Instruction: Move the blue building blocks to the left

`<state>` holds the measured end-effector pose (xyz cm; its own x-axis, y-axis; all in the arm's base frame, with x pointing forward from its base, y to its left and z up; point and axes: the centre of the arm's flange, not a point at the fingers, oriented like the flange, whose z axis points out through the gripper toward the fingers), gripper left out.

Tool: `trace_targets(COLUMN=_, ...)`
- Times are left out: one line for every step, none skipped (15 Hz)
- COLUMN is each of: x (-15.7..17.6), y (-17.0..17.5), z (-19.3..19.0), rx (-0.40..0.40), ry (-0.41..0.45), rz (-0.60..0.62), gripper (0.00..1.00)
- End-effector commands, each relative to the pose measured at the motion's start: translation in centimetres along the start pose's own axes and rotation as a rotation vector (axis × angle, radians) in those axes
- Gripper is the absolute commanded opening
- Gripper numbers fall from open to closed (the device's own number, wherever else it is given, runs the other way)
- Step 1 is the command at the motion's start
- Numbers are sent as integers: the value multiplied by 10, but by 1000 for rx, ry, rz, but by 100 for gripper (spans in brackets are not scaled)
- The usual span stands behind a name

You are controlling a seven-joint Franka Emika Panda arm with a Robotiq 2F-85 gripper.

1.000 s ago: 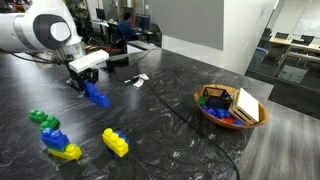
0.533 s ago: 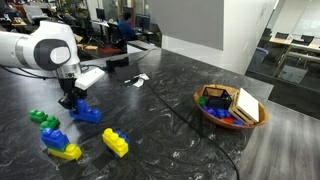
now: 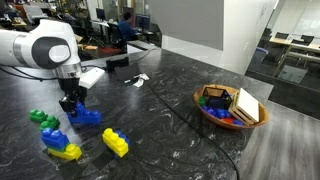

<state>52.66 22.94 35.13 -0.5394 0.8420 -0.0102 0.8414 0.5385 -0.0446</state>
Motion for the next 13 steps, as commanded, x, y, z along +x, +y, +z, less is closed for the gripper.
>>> trace_targets(x=-8, y=-16, z=-35, rx=-10, ry=6, rz=24, gripper=95)
trace_targets(x=-5, y=-5, z=-20, rx=-11, ry=-4, rz=17, gripper=77)
trace_targets(x=-7, y=-8, z=-30, rx=-16, ry=-7, rz=23, gripper=84)
trace_targets(x=-7, y=-11, z=-36, rx=-17, ry=-9, rz=25, gripper=91)
trace_targets(x=-6, y=-12, z=-36, rx=-15, ry=-9, rz=25, gripper=95)
trace_targets(x=-6, y=-12, z=-34, rx=-11, ry=-7, rz=25, gripper=96)
trace_targets(x=-6, y=-12, z=-32, rx=-7, ry=-6, rz=25, gripper=96)
trace_targets(x=-6, y=-12, z=-31, rx=-5, ry=-5, rz=25, gripper=96)
trace_targets(x=-6, y=-12, z=-31, rx=-5, ry=-5, rz=25, gripper=96)
trace_targets(x=-6, y=-12, z=-31, rx=-5, ry=-5, rz=25, gripper=96)
trace_targets(x=-6, y=-12, z=-31, rx=-5, ry=-5, rz=25, gripper=96)
trace_targets(x=-6, y=-12, z=-31, rx=-5, ry=-5, rz=25, gripper=96)
trace_targets(x=-6, y=-12, z=-31, rx=-5, ry=-5, rz=25, gripper=96)
